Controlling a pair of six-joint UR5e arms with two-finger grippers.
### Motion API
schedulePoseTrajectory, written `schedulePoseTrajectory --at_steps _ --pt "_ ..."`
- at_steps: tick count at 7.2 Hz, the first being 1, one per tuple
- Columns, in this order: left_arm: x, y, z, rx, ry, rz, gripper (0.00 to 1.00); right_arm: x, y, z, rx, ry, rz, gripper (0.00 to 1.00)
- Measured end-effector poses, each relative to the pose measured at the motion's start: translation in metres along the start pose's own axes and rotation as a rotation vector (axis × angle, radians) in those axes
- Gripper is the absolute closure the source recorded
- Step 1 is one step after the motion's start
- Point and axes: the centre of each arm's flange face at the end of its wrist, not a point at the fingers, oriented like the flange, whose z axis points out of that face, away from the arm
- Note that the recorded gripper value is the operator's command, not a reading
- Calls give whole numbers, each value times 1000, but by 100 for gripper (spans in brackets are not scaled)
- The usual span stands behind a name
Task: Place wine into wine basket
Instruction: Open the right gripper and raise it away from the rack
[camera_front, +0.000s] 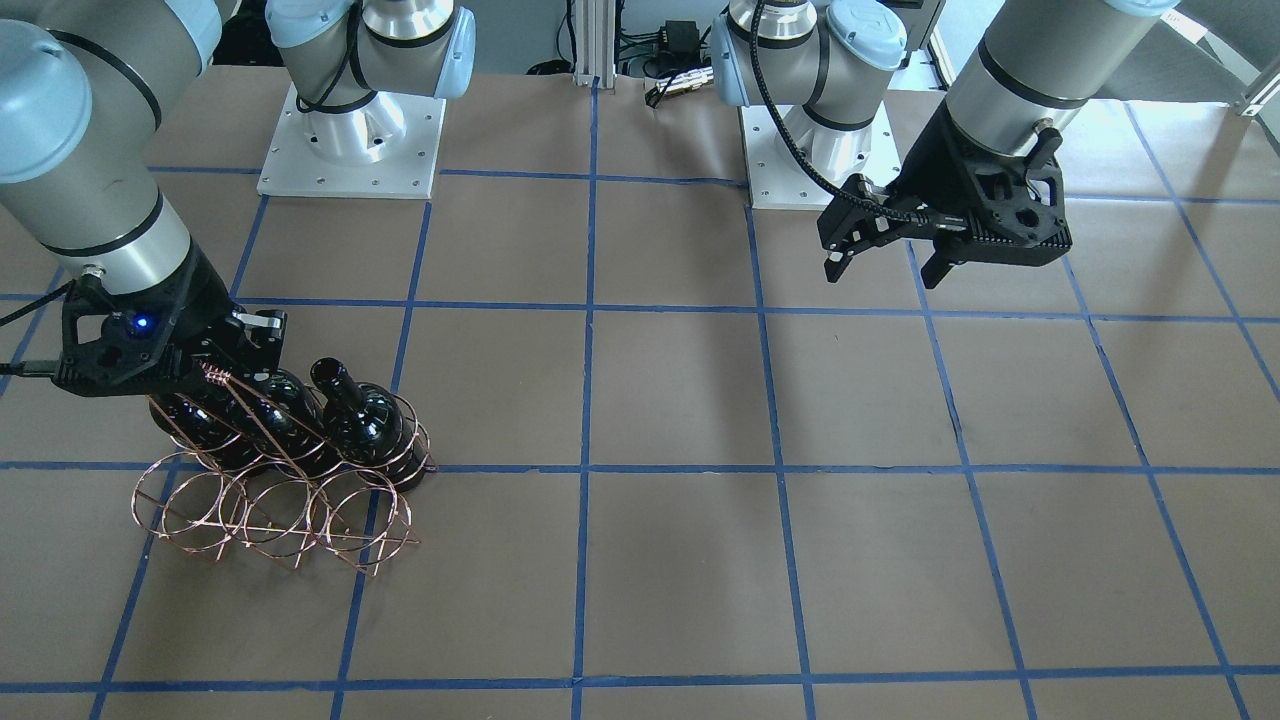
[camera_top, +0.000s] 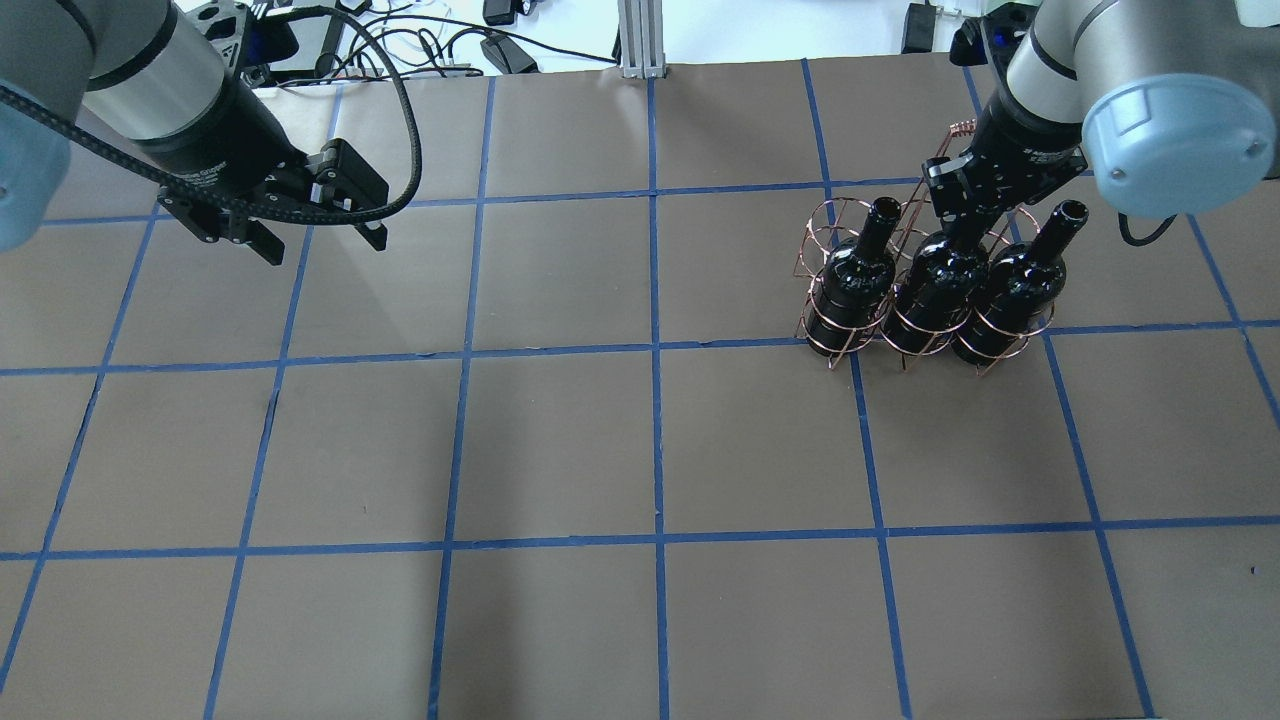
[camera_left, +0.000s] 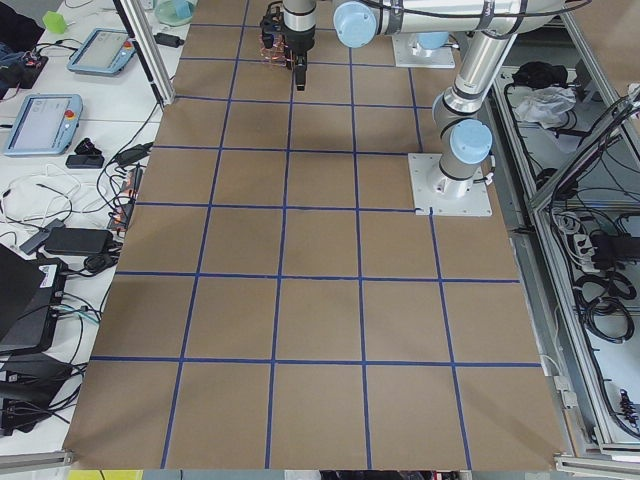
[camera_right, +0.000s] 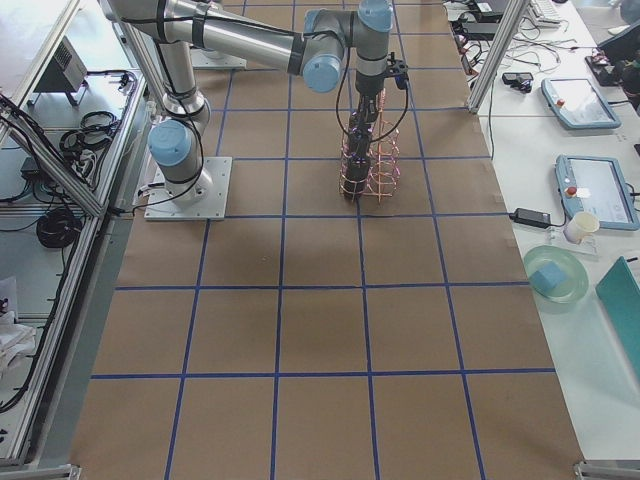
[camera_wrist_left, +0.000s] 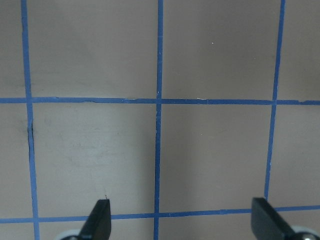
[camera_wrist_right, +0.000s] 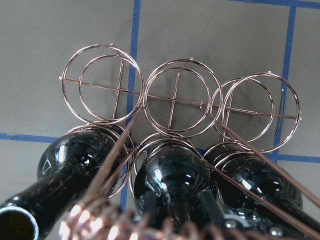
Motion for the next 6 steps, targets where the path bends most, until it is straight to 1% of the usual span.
schedulePoseTrajectory --at_steps 1,2,3,4,5,6 --pt "0 0 0 -2 2 0 0 0 1 4 0 0 4 42" --pt "0 0 1 -4 4 0 0 -1 1 4 4 1 9 6" --pt "0 1 1 -7 5 1 0 -1 1 0 10 5 13 0" --pt "0 1 1 -8 5 8 0 -2 1 -6 19 8 14 0" --pt "0 1 1 -9 4 18 0 -3 2 -22 28 9 12 0" --pt "0 1 1 -9 4 23 0 -6 6 -51 26 8 9 0"
